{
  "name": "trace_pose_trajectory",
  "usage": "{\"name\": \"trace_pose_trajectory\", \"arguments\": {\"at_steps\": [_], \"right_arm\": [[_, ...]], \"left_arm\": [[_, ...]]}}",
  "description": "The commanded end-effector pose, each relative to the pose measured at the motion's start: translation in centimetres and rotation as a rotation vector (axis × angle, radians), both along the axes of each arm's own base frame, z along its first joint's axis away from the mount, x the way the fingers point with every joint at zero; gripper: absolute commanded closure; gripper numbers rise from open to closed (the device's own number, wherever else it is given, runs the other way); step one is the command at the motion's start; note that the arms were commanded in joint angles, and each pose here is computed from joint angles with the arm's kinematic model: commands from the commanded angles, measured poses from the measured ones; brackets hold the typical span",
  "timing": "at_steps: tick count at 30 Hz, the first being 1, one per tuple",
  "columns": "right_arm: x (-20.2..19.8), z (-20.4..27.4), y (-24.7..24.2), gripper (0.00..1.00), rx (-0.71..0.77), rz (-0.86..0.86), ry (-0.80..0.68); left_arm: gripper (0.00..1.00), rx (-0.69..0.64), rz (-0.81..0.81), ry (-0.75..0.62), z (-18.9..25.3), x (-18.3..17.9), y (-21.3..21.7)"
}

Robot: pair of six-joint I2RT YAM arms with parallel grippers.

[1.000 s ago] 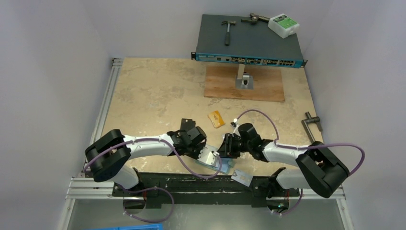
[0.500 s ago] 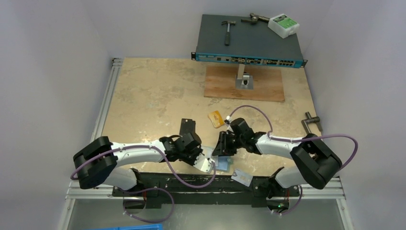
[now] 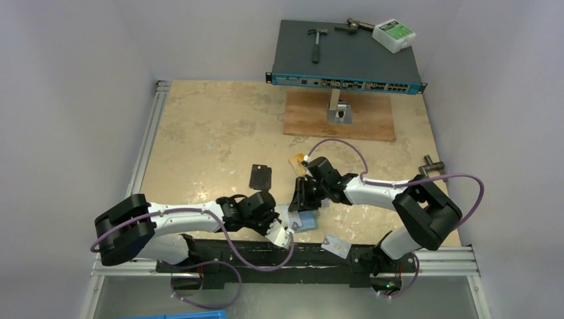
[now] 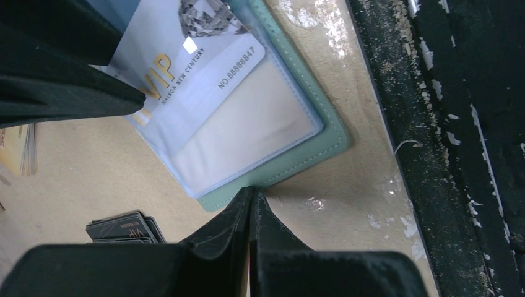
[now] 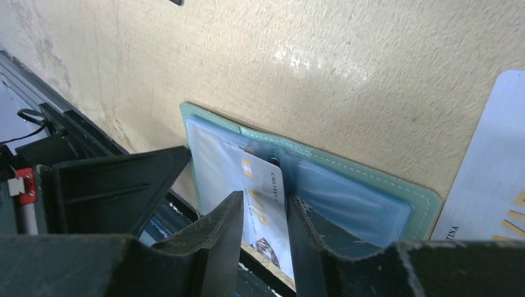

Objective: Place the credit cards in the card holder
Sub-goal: Insert the credit card into the card holder.

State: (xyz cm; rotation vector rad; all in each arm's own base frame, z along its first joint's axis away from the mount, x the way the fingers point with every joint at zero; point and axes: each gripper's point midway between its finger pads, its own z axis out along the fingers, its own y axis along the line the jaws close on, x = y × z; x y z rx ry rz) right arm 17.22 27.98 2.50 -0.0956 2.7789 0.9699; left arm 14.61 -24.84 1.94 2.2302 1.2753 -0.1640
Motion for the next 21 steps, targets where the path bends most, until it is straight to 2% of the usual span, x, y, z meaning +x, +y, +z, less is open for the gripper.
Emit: {"name": "trace_pose_trajectory", "arguments": {"at_steps": [1,6,10,21], "right_arm": [[0.5,0.3,0.1,0.68,-0.03,0.001,-0.029],[-0.7,0.1,-0.6,0.64,-0.039,-0.008,-0.016],[-0.9,0.3,-0.6,0.55,-0.042,-0.009,-0.013],[-0.9,1.7,-1.4,0.53,-0.073,-0.001,-0.05]], "left_arm": [[1.0,-0.031,-0.033,-0.039,0.3,-0.2,-0.8],[1.0,-0.026,-0.049,-0.048,0.2,-0.6,-0.9],[1.0,0.003,-0.039,-0.046,-0.1,-0.1,-1.4],[1.0,0.069,-0.014,-0.047,-1.5,0.1,-0.8]]}}
